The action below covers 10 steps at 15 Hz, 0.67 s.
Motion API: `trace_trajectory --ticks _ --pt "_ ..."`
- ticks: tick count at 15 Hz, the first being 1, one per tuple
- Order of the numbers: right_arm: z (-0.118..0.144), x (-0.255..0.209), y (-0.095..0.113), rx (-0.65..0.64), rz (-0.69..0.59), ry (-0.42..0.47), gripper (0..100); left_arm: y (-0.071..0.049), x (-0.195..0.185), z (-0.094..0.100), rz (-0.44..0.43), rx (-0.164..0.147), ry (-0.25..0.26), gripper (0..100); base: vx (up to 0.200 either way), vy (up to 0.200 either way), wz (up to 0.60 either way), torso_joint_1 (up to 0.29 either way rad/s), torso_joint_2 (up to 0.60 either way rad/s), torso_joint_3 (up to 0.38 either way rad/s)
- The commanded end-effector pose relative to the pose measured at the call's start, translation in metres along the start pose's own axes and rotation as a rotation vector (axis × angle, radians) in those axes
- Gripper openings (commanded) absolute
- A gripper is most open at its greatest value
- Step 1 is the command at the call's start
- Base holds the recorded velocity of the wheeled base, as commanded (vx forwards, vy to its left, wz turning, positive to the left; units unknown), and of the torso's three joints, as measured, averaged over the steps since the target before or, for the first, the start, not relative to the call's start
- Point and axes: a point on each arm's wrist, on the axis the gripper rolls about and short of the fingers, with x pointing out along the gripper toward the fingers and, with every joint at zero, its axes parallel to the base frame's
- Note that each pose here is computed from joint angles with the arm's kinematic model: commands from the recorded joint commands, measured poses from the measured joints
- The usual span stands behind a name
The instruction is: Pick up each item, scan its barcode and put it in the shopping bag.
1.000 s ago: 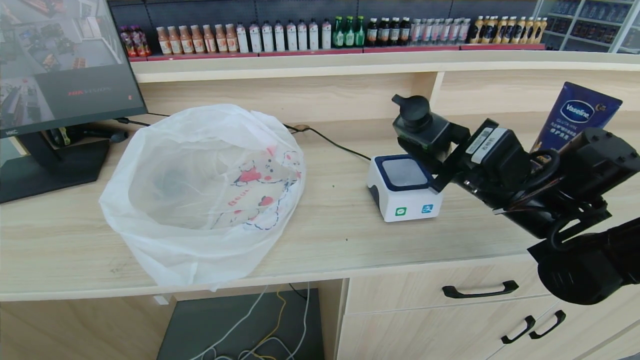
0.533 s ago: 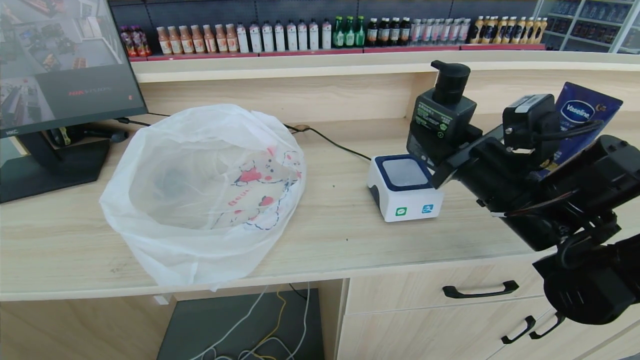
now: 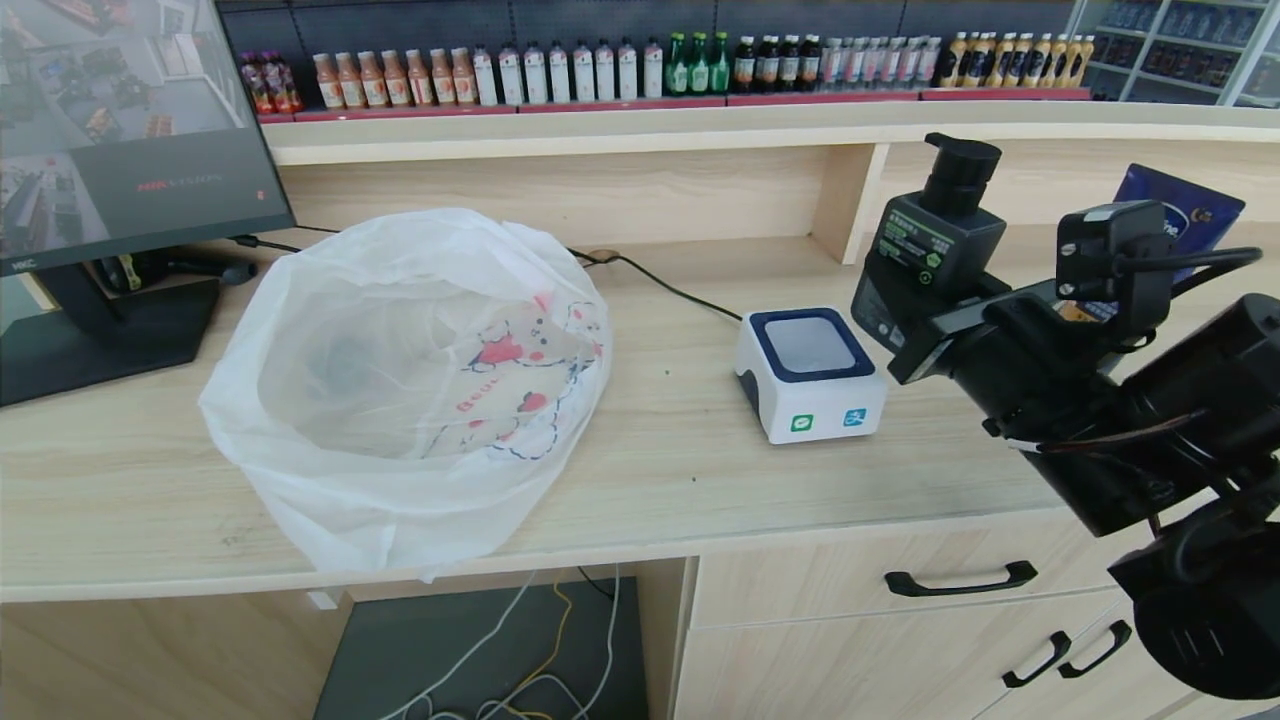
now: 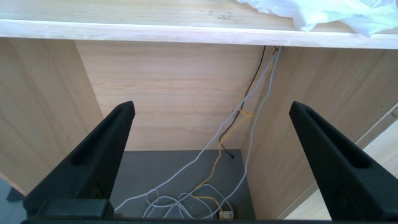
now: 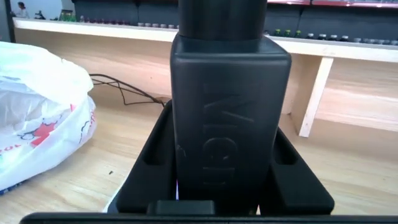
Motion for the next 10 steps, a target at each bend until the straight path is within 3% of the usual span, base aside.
trace_trajectory --ticks 1,2,10 --pt "0.006 -0.001 0.0 0.006 -0.005 -0.016 0 0.0 0.0 0.0 0.001 -0.004 0.0 100 0.0 0.0 0.0 0.0 0.0 0.0" --pt "0.006 -0.001 -0.001 0.006 -0.006 -0.019 0 0.0 0.0 0.0 0.0 -0.004 0.0 100 0.0 0.0 0.0 0.0 0.0 0.0" --pt "0.016 -0.011 -0.003 0.037 -0.009 -0.033 0 0.0 0.0 0.0 0.001 -0.011 0.0 100 0.0 0.2 0.0 0.005 0.0 0.0"
